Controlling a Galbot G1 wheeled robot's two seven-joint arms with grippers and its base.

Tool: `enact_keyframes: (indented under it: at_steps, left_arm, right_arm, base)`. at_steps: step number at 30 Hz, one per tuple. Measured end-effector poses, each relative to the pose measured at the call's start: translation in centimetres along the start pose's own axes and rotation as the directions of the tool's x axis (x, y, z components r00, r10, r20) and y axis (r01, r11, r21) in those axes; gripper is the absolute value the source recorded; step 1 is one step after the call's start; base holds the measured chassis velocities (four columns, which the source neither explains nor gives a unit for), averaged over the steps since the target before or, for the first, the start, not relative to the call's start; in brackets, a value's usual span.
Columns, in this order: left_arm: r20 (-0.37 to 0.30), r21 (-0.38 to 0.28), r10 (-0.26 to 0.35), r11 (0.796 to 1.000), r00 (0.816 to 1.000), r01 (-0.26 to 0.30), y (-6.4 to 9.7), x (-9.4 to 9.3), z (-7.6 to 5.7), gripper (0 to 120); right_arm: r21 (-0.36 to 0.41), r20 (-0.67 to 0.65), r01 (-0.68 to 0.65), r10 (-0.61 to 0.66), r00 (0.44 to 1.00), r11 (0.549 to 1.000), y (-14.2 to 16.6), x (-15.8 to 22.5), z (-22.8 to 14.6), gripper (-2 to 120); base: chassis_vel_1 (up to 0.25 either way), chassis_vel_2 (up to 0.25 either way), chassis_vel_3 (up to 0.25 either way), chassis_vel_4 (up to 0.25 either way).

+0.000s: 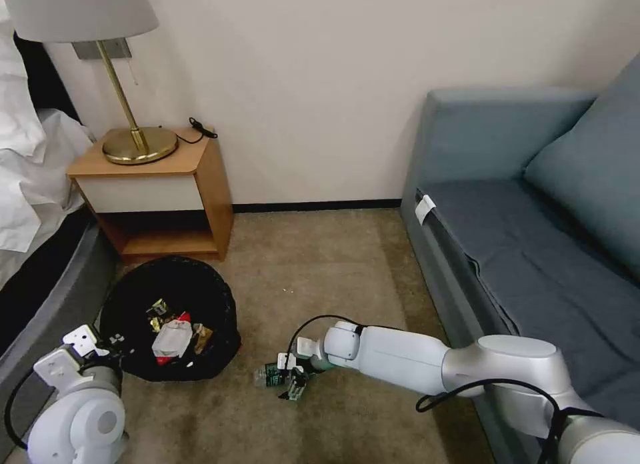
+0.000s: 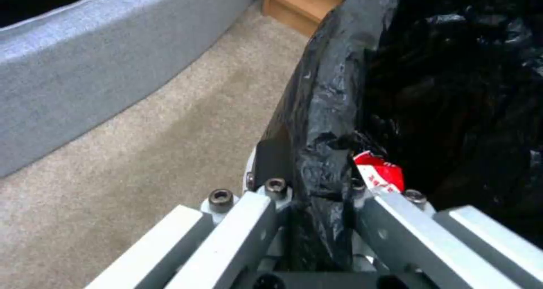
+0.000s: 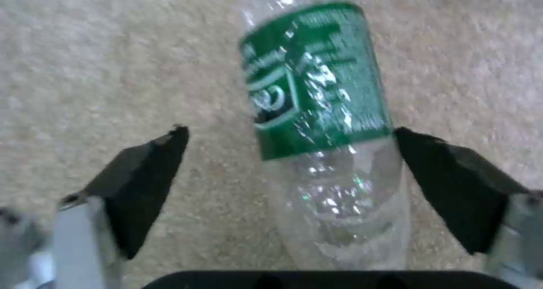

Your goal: Pick up the trash bin, then pick up the garbage on the floor and place it into the trash bin.

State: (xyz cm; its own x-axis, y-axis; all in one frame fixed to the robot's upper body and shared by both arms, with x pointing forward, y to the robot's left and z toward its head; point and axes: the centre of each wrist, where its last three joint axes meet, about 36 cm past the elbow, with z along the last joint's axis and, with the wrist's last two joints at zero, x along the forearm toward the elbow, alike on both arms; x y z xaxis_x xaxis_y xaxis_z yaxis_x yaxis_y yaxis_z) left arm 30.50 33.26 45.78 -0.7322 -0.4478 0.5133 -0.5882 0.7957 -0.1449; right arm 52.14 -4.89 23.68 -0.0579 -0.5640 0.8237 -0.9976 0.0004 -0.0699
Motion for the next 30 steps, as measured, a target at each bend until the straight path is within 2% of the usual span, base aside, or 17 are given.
enact_keyframes:
  at_steps: [3, 6, 8, 11, 13, 16, 17, 19, 25, 27, 30]
  left_arm:
    - [0.000, -0.001, 0.000, 1.000, 1.000, 0.000, 0.0, 0.1, 0.0, 2]
    - [0.000, -0.003, 0.000, 1.000, 1.000, 0.000, -0.1, 0.1, 0.1, 2]
    - [0.000, -0.003, 0.000, 1.000, 1.000, 0.000, -0.1, 0.0, 0.1, 2]
    - [0.001, -0.005, 0.001, 1.000, 1.000, -0.001, -0.1, 0.0, 0.1, 2]
    - [0.001, -0.006, 0.001, 1.000, 1.000, -0.001, -0.1, 0.0, 0.1, 2]
    - [-0.001, -0.007, 0.001, 1.000, 1.000, -0.001, -0.1, -0.1, 0.2, 2]
    - [-0.001, -0.007, 0.001, 1.000, 1.000, -0.001, -0.1, -0.1, 0.2, 2]
    - [-0.005, -0.010, 0.002, 1.000, 1.000, -0.002, -0.2, -0.2, 0.3, 2]
    - [-0.012, -0.014, 0.006, 1.000, 1.000, -0.007, -0.4, -0.5, 0.6, 2]
    - [-0.014, -0.016, 0.006, 1.000, 1.000, -0.007, -0.5, -0.6, 0.7, 2]
    - [-0.015, -0.023, 0.012, 1.000, 1.000, -0.012, -0.8, -0.6, 0.8, 2]
  right_arm:
    - [-0.003, 0.001, -0.012, 0.012, 1.000, 1.000, -0.1, -0.2, 0.2, 84]
    - [-0.007, 0.006, -0.029, 0.029, 1.000, 1.000, -0.2, -0.3, 0.5, 71]
    - [-0.008, 0.007, -0.031, 0.031, 1.000, 0.999, -0.2, -0.2, 0.5, 67]
    - [-0.011, 0.013, -0.037, 0.037, 0.999, 0.999, -0.1, 0.0, 0.8, 53]
    - [-0.014, 0.016, -0.039, 0.039, 0.999, 0.999, -0.1, 0.0, 0.9, 51]
    - [-0.020, 0.041, -0.044, 0.045, 0.998, 0.999, 0.0, 0.5, 0.4, 36]
    - [-0.020, 0.041, -0.044, 0.045, 0.998, 0.999, 0.0, 0.5, 0.4, 36]
    - [-0.023, 0.062, -0.055, 0.057, 0.996, 0.998, -0.3, 1.1, -0.3, 28]
    - [-0.049, 0.125, -0.099, 0.105, 0.987, 0.994, -1.5, 4.0, -2.0, 17]
    - [-0.056, 0.141, -0.117, 0.124, 0.982, 0.992, -2.0, 4.9, -2.4, 17]
    - [-0.097, 0.203, -0.195, 0.212, 0.956, 0.976, -3.9, 8.5, -3.7, 17]
  base:
    - [0.000, 0.000, 0.000, 0.000]
    - [0.000, 0.000, 0.000, 0.000]
    - [0.000, 0.000, 0.000, 0.000]
    - [0.000, 0.000, 0.000, 0.000]
    - [0.000, 0.000, 0.000, 0.000]
    - [0.000, 0.000, 0.000, 0.000]
    - [0.000, 0.000, 0.000, 0.000]
    - [0.000, 0.000, 0.000, 0.000]
    - [0.000, 0.000, 0.000, 0.000]
    - [0.000, 0.000, 0.000, 0.000]
    - [0.000, 0.000, 0.000, 0.000]
